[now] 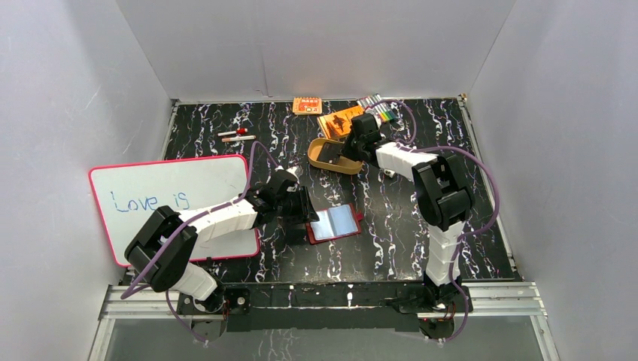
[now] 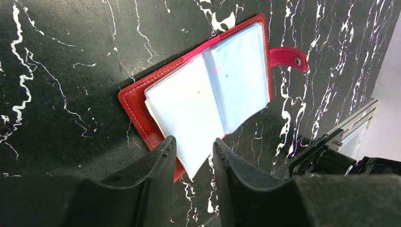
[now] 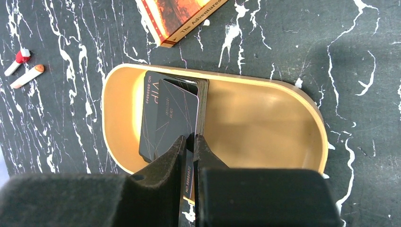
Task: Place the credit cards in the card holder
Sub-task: Pick up the credit card from the storage box.
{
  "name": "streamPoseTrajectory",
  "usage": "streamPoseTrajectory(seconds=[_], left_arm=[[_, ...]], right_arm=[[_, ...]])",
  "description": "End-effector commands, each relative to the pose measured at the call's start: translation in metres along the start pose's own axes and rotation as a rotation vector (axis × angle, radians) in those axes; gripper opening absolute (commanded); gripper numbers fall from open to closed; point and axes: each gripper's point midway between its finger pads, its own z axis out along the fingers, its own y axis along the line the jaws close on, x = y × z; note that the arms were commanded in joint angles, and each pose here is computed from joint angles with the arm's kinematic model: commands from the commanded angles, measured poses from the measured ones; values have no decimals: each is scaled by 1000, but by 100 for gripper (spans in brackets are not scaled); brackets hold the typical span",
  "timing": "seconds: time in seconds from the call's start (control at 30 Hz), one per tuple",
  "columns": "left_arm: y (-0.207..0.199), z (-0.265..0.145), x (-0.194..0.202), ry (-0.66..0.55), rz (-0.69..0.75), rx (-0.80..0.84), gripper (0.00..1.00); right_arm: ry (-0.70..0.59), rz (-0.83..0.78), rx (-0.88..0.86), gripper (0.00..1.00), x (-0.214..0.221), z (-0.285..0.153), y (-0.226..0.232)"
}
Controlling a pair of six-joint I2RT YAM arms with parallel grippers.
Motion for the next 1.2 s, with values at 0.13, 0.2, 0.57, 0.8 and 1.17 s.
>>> streamPoseTrajectory(seconds=[0.13,0.2,0.57,0.8,1.17], left_arm=[[-8,-6,-7,-17,5,23,32],[-9,-7,-7,-19,5,25,32],[-14,-9,-13,-40,14,33,31],[-14,-14,-14,-39,13,21,31],[-25,-27,-30,-89,24,23,30]], right_arm=[[-41,-15,-51,1,-13,-15,11],[-46,-8,-59,0,-14,-18,13],[-68,6,-128,0,-25,-38,29],[-75,37,-178,0,-32,-50,43],[1,391,-231,0,-56,-117,62]])
